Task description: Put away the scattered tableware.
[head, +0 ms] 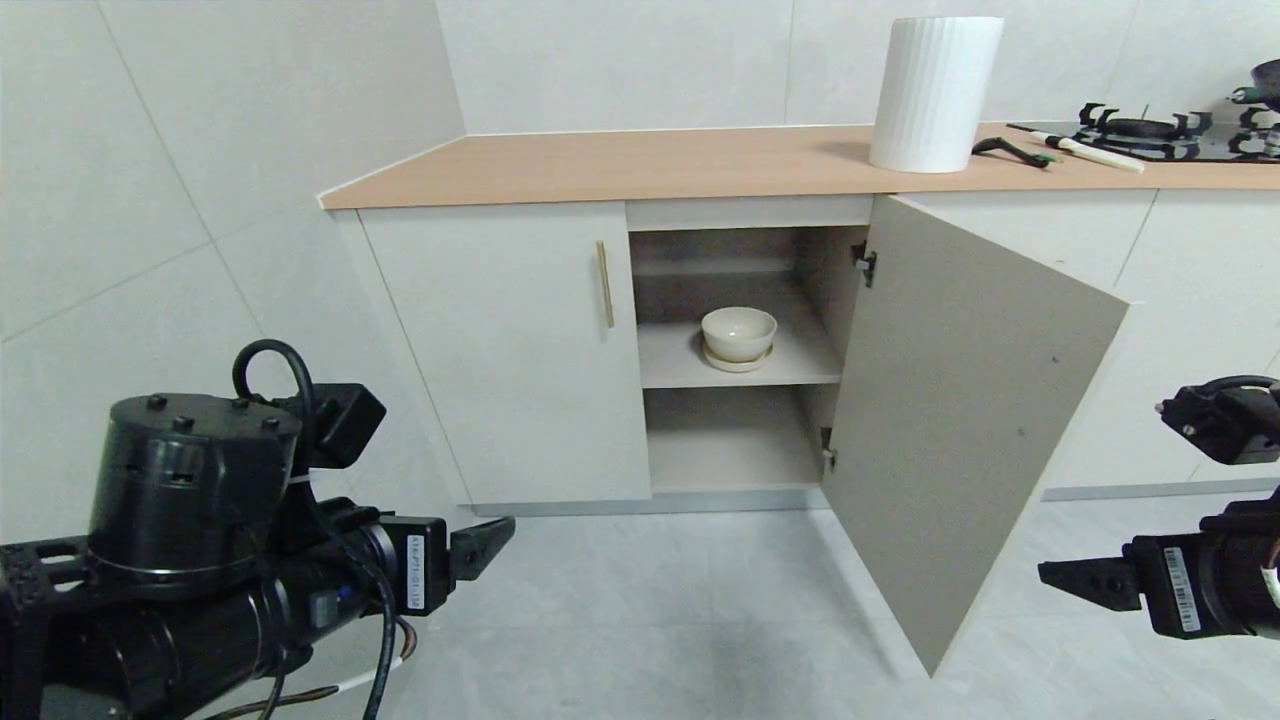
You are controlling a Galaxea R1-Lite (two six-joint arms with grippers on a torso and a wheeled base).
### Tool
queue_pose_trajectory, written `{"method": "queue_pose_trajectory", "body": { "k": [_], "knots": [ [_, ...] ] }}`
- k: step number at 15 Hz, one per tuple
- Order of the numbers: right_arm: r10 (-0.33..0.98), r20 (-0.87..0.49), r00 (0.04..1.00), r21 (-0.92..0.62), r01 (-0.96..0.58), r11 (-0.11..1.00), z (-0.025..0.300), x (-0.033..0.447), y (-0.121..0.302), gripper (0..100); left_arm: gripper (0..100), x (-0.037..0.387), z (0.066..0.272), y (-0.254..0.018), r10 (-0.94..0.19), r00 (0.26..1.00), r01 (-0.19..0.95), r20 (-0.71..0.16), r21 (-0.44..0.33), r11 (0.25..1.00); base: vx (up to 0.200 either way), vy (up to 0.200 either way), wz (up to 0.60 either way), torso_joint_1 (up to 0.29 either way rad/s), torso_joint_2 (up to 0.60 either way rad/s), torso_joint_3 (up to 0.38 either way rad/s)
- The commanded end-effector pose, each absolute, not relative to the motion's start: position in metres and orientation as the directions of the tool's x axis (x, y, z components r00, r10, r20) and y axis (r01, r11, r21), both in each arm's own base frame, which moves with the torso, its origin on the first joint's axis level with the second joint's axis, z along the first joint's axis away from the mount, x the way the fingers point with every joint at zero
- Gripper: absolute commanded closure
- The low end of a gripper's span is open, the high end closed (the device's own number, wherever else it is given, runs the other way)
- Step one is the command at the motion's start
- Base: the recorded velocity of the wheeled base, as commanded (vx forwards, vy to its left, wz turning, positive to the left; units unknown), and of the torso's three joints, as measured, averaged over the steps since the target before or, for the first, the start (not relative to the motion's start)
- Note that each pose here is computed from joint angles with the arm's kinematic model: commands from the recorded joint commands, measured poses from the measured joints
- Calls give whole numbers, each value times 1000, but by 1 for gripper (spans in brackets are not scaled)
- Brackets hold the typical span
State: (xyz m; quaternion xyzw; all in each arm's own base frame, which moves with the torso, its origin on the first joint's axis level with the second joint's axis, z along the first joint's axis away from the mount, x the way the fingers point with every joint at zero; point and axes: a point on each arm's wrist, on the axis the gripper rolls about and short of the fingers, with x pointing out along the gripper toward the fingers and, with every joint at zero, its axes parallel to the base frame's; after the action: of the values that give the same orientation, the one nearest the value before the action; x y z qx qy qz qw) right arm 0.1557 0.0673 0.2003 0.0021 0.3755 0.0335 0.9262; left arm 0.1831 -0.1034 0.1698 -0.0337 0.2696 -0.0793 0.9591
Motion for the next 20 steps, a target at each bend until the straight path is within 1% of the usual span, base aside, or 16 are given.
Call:
{"method": "queue_pose_trajectory", "body": {
  "k": [1,7,12,19,20],
  "knots": [
    [58,-696,716,30,-52,998,200,156,66,0,0,184,169,-104,-170,841,134,-514,-106,985,0,0,0,0,0,0],
    [58,-696,716,30,-52,998,201,157,66,0,0,188,172,-105,-155,849,116,-506,-107,987,0,0,0,0,0,0],
    [49,-679,733,39,-31,999,206,157,62,0,0,208,165,-111,-92,844,66,-529,-68,995,0,0,0,0,0,0],
    [-20,-665,746,46,68,997,212,166,47,0,0,214,166,-114,-91,844,65,-528,-69,996,0,-200,0,6,4,2],
    [-37,-662,749,47,90,995,213,168,43,0,0,214,165,-114,-91,844,65,-529,-68,996,0,0,0,0,0,0]
  ]
}}
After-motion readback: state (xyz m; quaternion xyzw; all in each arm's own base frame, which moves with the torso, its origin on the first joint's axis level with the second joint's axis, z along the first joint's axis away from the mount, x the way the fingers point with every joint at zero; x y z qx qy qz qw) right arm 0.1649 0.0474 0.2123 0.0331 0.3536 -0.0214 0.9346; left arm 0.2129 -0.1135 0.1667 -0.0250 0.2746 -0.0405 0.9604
